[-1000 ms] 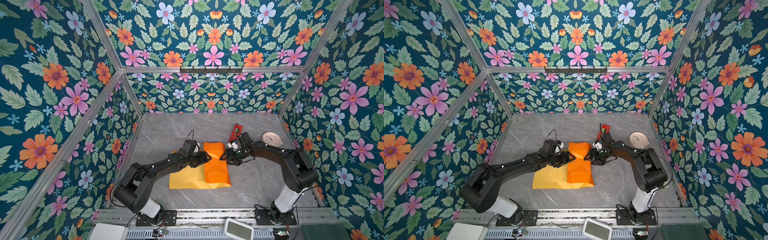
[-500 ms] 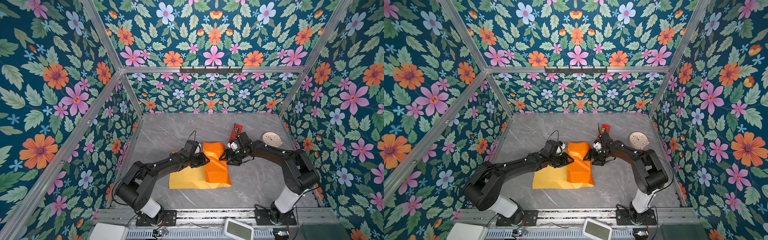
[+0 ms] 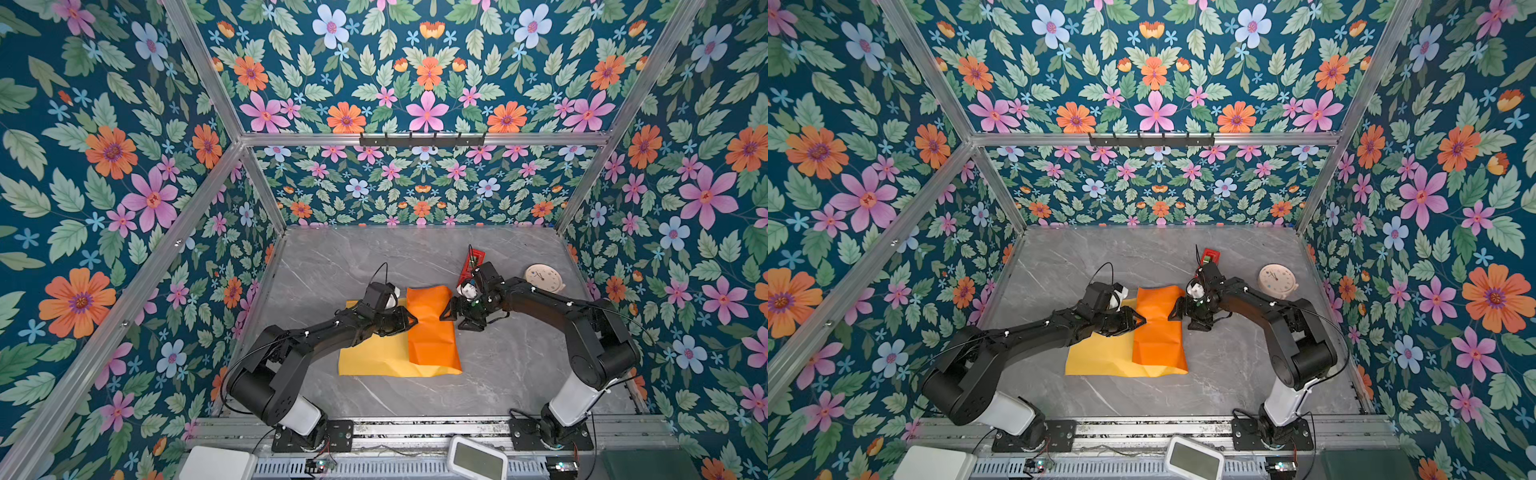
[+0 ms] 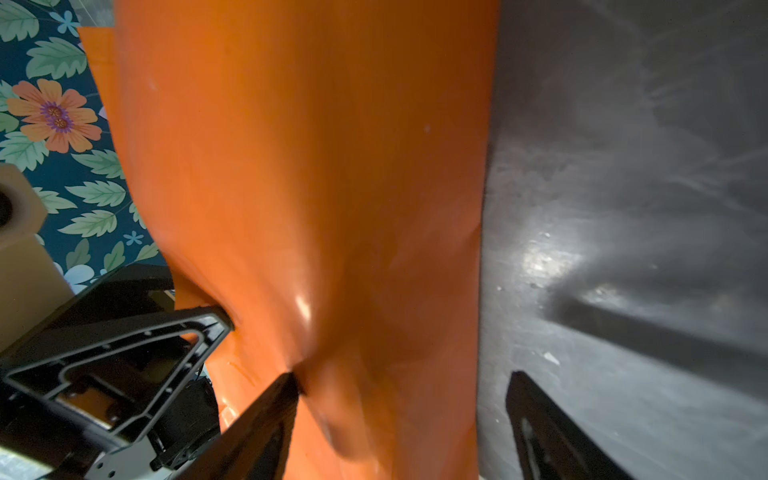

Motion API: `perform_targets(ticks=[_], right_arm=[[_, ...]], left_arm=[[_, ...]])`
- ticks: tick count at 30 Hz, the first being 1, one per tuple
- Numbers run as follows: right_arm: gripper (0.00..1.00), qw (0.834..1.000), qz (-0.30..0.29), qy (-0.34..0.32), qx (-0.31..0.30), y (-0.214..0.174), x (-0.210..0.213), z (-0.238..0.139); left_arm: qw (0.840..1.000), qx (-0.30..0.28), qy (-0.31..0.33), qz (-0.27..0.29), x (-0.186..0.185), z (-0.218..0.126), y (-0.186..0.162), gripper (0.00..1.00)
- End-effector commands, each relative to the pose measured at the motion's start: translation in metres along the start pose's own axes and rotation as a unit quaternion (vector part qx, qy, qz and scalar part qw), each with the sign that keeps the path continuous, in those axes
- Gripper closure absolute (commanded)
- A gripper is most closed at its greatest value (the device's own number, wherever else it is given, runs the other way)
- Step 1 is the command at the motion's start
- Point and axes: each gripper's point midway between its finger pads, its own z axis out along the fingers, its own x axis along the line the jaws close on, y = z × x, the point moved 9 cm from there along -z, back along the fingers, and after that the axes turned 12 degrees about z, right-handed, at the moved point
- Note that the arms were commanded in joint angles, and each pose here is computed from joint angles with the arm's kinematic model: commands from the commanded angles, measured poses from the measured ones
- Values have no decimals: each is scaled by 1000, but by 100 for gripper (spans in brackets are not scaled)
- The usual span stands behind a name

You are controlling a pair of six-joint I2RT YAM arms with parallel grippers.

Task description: Wrap the gift box in paper

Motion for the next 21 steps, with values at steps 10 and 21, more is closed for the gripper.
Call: perform_targets(ticks=[10, 21], right_arm=[[20, 1000, 16, 2, 16, 2, -8, 2], [23, 997, 27, -71, 17, -7, -37, 16]], left_arm=[[995, 57, 83, -23, 25, -3, -25, 71], [999, 2, 34, -32, 4, -12, 1, 39]])
